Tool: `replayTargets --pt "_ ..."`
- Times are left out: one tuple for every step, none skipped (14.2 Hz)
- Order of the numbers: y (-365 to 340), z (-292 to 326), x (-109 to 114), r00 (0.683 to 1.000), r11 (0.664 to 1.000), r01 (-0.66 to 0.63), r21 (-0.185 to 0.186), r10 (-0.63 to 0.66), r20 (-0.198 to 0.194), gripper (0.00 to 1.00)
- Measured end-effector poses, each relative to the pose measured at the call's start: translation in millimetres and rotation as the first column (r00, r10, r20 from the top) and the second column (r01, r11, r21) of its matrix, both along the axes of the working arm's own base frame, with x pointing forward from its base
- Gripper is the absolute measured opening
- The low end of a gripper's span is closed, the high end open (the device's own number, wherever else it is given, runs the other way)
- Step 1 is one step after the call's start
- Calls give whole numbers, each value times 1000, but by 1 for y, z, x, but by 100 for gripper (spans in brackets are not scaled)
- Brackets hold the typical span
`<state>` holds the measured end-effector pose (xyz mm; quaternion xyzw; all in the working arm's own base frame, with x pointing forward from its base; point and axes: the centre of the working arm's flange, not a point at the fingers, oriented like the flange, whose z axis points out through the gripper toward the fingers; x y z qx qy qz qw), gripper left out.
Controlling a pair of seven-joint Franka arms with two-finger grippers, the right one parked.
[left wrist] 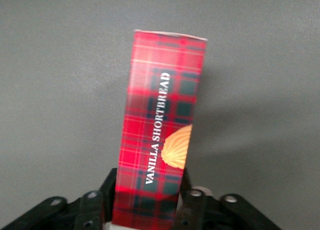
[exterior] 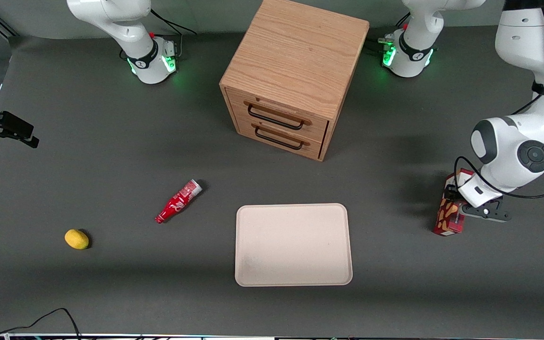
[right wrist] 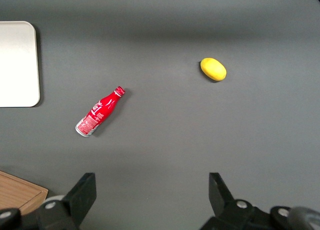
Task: Place red cookie box on tray
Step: 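Close the left gripper on the shortbread box, then lift the shortbread box up off the table with the left gripper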
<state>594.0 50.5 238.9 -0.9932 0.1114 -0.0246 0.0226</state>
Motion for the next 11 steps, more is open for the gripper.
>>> replayTargets --pt "0 0 0 1000 1000 1 0 -1 0 40" --pt "0 0 0 1000 1000 1 0 -1 0 39" --pt "0 0 0 1000 1000 1 0 -1 0 39" --pt "0 0 0 1000 1000 1 0 -1 0 39" --pt "0 1 0 1000 1000 1 -1 -1 -2 39" --pt "-1 4 0 1000 1000 3 -3 -3 -6 39" --pt "-3 11 0 1000 1000 5 -7 -5 -17 39" --pt "-6 24 2 1000 1000 7 -13 -8 -30 39" --pt "-9 44 5 999 1000 12 -22 -13 -44 39" --pt "-13 71 9 998 999 17 -31 -19 -58 39" --pt "-17 104 13 997 999 22 -40 -25 -71 39"
